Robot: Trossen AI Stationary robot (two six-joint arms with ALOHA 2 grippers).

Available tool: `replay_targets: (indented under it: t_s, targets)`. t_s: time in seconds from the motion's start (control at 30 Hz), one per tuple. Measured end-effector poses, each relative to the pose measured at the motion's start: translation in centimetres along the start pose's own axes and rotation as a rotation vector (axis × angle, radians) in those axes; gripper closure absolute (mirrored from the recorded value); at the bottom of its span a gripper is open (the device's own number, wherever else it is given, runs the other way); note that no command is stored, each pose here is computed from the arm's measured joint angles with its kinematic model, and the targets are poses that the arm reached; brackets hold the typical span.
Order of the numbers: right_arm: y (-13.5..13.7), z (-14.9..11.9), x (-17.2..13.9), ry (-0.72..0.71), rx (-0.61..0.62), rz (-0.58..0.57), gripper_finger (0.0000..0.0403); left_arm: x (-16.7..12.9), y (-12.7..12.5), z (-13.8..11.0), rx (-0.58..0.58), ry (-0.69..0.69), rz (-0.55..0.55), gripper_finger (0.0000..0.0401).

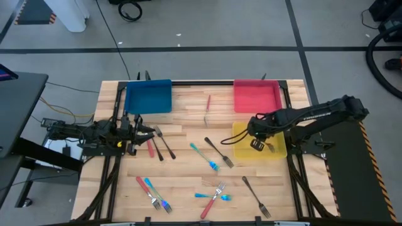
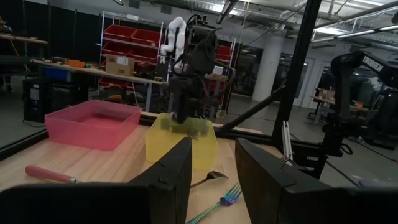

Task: Sort silverware by color (type)
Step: Put the bottom right blue fork into the yellow bin, then put the middle left pink fork into the blue bin

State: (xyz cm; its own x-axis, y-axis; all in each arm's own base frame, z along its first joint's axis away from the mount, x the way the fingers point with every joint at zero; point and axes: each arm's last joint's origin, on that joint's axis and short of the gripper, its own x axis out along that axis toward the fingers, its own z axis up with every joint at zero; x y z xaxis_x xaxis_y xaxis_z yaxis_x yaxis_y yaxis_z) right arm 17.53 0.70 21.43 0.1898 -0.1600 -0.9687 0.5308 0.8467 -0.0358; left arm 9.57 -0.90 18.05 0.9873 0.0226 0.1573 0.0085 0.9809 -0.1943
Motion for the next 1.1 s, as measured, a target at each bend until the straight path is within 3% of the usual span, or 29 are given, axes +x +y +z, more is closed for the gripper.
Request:
replay_targets:
  t_s: [0.33,0.87,1.0,1.1]
  targets:
    - [0.1,0.5,0.0,-0.056,0.005,-0.046,0.0336,0.0,0.0,0.0,0.000,-0.001,0.000,0.0278]
    - [1.6,2.8,-0.9,-0.270,0.110,0.138,0.0335,0.0,0.0,0.0,-0.010,-0.001,0.000,0.0278]
    - [1.8,3.5,-1.1,-0.357,0.130,0.137,0.0336,0.0,0.0,0.0,-0.326,0.000,-0.003,0.0278]
    - [2.0,4.0,-1.4,-0.440,0.129,0.121,0.0336,0.0,0.0,0.0,-0.475,0.000,-0.003,0.0278]
